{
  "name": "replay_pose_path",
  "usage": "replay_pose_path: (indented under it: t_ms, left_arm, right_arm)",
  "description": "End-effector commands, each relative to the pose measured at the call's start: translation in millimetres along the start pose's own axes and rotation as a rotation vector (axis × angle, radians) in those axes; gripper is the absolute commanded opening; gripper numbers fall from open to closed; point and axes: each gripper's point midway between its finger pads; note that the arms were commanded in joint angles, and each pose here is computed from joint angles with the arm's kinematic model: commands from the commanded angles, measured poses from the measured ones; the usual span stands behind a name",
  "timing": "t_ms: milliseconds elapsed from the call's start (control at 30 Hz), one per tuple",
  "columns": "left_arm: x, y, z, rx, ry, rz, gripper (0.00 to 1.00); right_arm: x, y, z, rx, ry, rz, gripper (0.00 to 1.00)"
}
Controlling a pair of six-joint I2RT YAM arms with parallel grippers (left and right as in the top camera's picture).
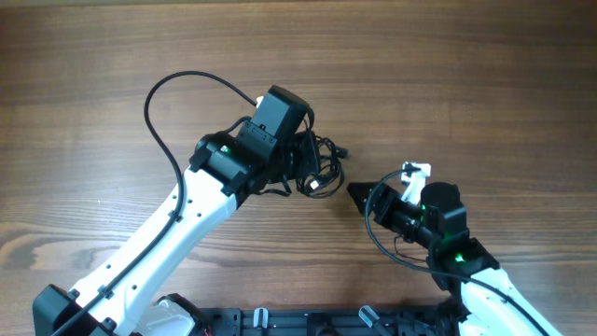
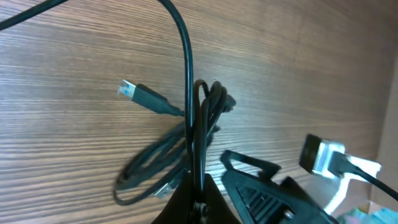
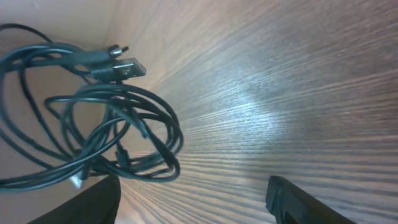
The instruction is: Untangle cables
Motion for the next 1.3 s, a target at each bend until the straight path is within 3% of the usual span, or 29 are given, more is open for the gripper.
replay_pose_path:
  t_ms: [0,133,233,333,467,967,1200,1267]
  left_arm:
    - [-4.7,-11.2,-5.2,0.055,-0.012,0.027,0.04]
    - [-5.1,-29.1,-7.0,0.150,-0.001,0.039,0.04]
    - [-5.5,-43.4,-9.7,0.226,0.007,0.043,0.04]
    - [-1.5,-45.5,-10.3,0.241,0.029,0.023,0.04]
    - [9.9,-50.1,-12.2,0.277,0.086,0.018,0.04]
    - [73.7,6.6,-19.4,0.106,0.335,0.314,0.04]
    - [58.3,60.9,-20.7,-0.220,0.279,0.331,0.04]
    - [44.3,83.9,-25.7,-0.371,0.213,0.265,0.04]
  right_arm:
    - [4.4,-8.2,7.8,0.019,0.039,0.017,0.77]
    - [12.9,0.9,13.4,-0.037,0.106,-0.017,0.74]
    - [13.2,4.6,17.0,-0.062,0.117,-0.058,0.65]
    - [5.8,-2.8,20.6,-0.031,0.078,-0.048,0.50]
    - [-1.0,-2.1,22.4,-0.032,0.043,-0.053,0.05]
    - [-50.2,-8.8,7.7,-0.040,-0.103,0.013,0.04]
    - [-76.5,-31.2,-6.0,0.010,-0.181,0.102,0.04]
    - [-81.8,-41.8,-10.4,0.039,-0.198,0.142,0.04]
Point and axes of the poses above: each gripper's point midway between its finger pads, its own z axis out along the fingers, its own y axis along the line the jaws close on, x = y × z, and after that the axes turned 14 degrees about z, right-handed
